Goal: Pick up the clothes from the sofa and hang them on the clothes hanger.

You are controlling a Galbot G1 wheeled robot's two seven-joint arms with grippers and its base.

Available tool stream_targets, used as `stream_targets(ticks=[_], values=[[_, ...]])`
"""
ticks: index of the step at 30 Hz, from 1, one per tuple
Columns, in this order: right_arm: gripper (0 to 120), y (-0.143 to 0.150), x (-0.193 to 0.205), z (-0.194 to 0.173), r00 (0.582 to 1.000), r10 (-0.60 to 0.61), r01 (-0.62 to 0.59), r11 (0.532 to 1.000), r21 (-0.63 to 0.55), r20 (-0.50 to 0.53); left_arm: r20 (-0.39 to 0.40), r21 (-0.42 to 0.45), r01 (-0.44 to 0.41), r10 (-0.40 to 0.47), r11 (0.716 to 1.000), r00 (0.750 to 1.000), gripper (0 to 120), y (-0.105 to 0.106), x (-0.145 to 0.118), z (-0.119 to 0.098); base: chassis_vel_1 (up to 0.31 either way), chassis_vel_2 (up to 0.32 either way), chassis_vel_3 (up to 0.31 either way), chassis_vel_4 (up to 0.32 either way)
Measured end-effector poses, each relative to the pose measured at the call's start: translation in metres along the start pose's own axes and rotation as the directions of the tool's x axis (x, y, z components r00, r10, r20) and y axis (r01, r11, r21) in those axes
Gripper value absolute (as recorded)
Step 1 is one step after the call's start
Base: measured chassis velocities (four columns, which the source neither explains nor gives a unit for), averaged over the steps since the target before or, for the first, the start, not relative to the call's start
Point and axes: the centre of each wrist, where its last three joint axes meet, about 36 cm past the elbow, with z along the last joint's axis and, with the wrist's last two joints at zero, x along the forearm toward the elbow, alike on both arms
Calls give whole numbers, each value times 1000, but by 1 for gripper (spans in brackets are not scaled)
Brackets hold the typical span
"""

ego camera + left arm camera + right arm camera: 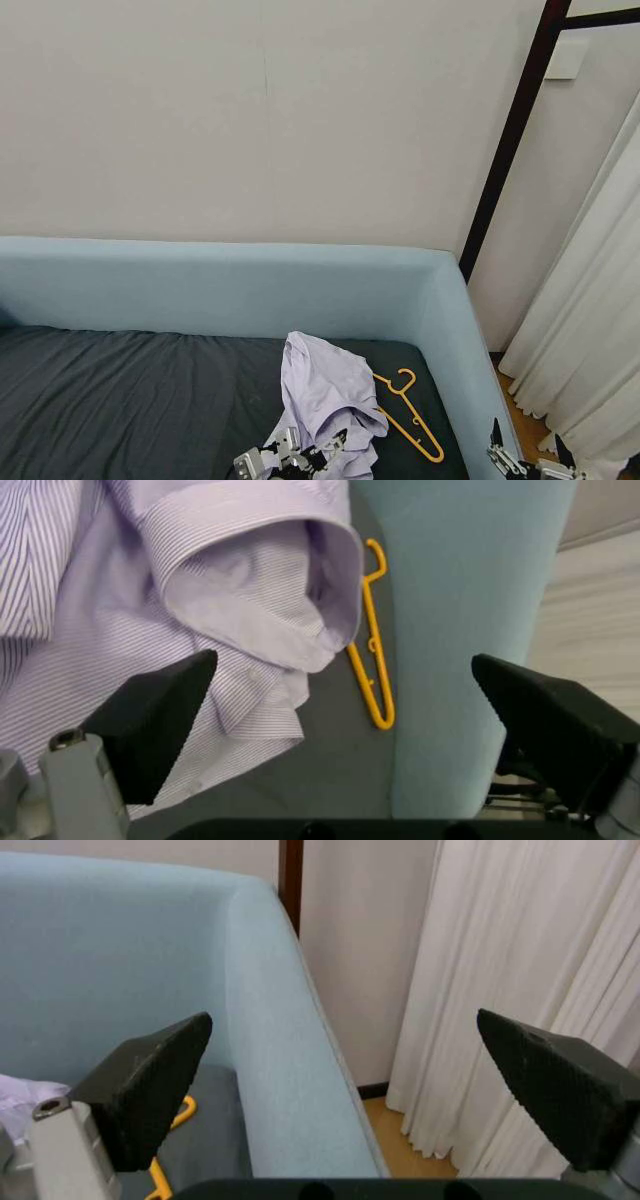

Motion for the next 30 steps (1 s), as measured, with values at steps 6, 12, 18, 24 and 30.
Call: stream_targets(ticks=[6, 12, 18, 24, 30], values=[[100, -3, 5, 4, 1000, 2, -2, 1000, 19, -13, -113, 42, -19, 24, 999, 993, 100, 19, -28, 2, 0, 0, 0, 0], [100, -7, 8, 5, 1000, 11, -10, 1000, 27, -20, -125, 45, -54, 59, 998, 990, 100, 35, -55, -7, 0, 0, 0, 0], [100, -11, 10, 5, 1000, 21, -21, 999, 35, -21, -122, 61, -64, 71, 996, 990, 100, 30, -81, -6, 0, 0, 0, 0], [100, -16, 10, 4, 999, 32, -32, 999, 40, -18, -128, 44, -43, 48, 998, 991, 100, 23, -91, -5, 0, 0, 0, 0], [100, -18, 9, 4, 999, 37, -36, 999, 37, -17, -145, 47, -10, 16, 999, 989, 100, 27, -89, 4, 0, 0, 0, 0]])
